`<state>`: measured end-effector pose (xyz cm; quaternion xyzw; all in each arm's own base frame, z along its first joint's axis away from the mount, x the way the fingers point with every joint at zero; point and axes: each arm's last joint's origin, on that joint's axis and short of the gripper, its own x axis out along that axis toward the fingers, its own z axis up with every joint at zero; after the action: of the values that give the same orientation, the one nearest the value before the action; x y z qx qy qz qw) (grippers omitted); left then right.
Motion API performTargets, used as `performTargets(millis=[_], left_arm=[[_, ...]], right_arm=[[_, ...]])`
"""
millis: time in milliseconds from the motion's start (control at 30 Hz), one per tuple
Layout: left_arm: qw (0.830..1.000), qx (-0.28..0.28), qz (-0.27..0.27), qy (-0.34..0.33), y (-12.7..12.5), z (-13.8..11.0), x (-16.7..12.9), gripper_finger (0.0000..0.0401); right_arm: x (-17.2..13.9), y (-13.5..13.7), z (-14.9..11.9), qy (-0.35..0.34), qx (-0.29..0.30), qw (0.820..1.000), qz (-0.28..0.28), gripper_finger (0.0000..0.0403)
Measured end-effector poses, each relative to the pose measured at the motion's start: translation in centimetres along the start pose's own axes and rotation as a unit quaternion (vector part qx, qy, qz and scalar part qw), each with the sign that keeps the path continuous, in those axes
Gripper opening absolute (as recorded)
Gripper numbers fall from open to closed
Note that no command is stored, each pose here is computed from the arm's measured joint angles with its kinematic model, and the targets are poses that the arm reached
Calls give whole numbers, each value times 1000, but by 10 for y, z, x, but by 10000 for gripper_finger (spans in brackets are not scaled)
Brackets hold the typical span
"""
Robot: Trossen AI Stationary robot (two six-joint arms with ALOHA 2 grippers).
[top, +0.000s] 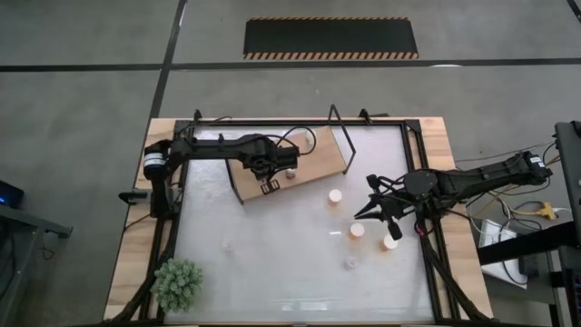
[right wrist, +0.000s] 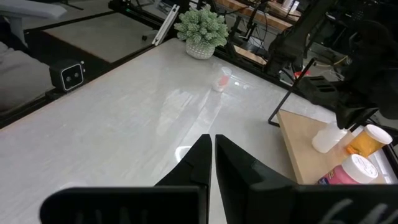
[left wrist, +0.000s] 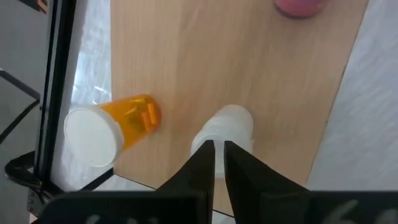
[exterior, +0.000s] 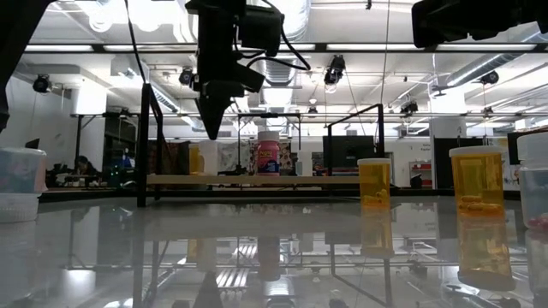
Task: Pick and place medicine bottles onto shelf by color
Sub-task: Put the yellow pill bottle on the shelf, then put the top orange pill bottle on the shelf
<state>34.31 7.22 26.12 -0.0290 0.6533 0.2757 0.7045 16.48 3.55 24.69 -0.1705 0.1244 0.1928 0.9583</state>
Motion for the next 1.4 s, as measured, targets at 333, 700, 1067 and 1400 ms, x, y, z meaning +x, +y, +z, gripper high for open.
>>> performTargets(millis=[333,700,1067,1400], left_arm=[[1000,5,6,19,2,-4,1,17],[1000,6,11,22,1,-5,5,17],[999,1,40,37,4,-10,6,17],[999,-6,36,7,7,-10,-14,17]], right_arm=[[0,0,0,0,3,1000,0,12],[0,0,0,0,3,1000,0,12],[0,0,0,0,2,1000,0,12],[0,0,0,0,18,1000,0,12]])
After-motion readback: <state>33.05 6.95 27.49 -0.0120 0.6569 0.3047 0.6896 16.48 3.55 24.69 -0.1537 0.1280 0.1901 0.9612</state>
